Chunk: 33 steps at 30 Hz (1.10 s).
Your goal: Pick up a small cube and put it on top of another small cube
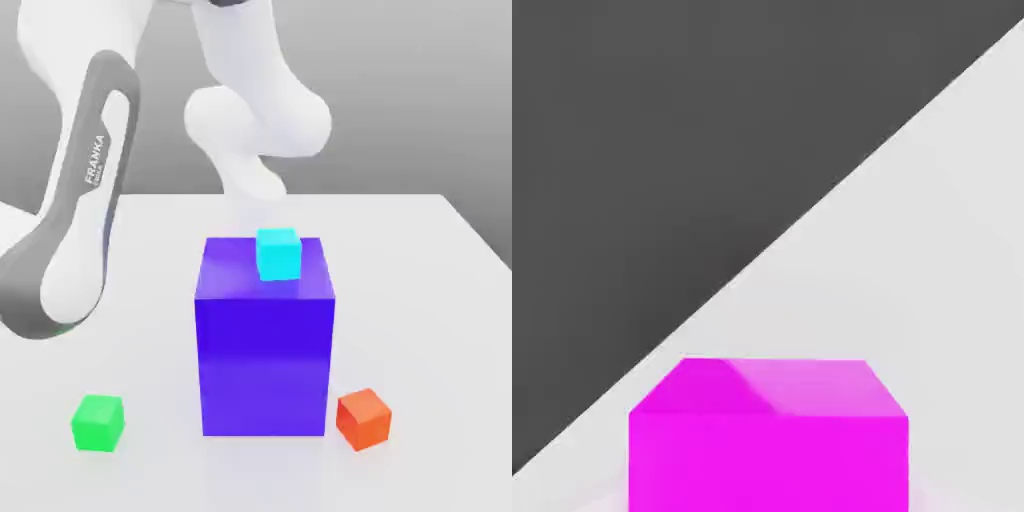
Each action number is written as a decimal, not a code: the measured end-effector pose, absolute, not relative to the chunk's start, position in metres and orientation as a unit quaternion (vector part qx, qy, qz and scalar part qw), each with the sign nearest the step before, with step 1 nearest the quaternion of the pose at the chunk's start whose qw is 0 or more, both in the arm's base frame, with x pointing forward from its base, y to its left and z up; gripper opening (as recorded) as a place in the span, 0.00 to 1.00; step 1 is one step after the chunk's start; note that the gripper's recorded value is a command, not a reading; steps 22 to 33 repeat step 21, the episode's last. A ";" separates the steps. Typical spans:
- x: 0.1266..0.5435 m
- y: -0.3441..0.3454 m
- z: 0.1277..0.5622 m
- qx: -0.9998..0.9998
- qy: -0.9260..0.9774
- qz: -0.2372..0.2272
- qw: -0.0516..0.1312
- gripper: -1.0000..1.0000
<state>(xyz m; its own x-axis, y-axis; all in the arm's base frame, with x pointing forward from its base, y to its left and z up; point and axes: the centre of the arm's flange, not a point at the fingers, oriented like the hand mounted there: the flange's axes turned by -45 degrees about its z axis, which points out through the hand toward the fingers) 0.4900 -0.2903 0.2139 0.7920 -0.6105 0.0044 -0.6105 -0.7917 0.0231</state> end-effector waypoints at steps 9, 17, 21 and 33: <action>0.415 -0.236 0.240 0.976 -0.215 -0.002 0.011 0.00; 0.381 -0.209 0.197 0.986 -0.166 0.000 0.000 0.00; 0.380 -0.209 0.186 0.986 -0.166 0.000 0.000 1.00; 0.380 -0.209 0.186 0.986 -0.166 0.000 0.000 1.00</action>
